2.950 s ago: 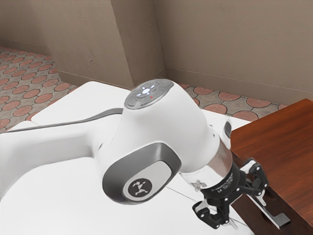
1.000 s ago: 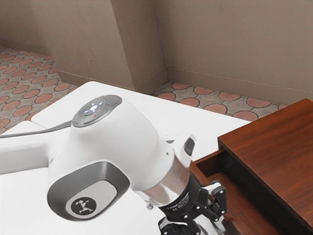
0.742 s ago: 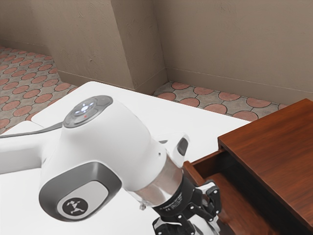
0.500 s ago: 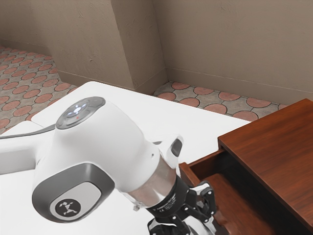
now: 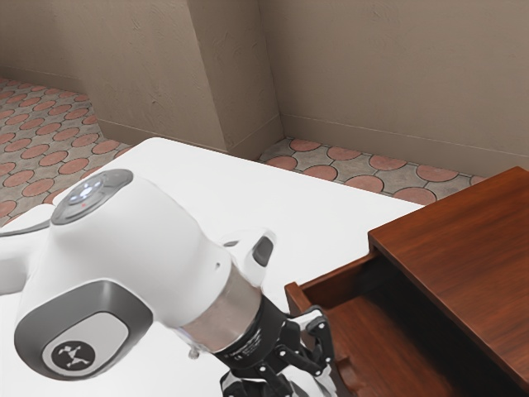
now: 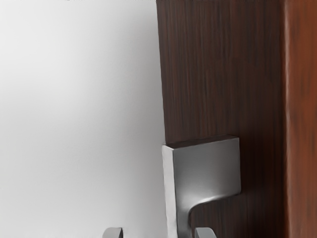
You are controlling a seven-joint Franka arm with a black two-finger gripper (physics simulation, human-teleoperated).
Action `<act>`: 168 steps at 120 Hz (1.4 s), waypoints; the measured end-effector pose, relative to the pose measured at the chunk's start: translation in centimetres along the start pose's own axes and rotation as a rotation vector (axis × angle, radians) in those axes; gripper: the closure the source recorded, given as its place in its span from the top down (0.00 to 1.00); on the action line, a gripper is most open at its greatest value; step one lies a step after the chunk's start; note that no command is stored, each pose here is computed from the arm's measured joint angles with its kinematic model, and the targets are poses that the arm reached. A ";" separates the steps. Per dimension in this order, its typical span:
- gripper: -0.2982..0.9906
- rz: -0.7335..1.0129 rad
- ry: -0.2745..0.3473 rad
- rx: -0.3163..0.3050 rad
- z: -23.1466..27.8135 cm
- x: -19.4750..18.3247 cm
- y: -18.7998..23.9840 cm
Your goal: Pull the drawer handle with one arm to open the drawer
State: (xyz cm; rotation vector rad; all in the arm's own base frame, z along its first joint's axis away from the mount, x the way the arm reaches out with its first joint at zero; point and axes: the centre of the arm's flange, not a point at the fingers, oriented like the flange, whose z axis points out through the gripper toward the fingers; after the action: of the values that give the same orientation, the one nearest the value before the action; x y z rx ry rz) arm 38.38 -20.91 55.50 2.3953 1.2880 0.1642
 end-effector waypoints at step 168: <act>0.45 -0.064 0.167 -0.134 -15.5 5.9 5.1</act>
State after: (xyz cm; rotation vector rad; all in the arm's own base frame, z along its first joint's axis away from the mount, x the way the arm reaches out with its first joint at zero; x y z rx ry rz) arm 41.06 -13.90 71.10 2.2634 1.3786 0.4266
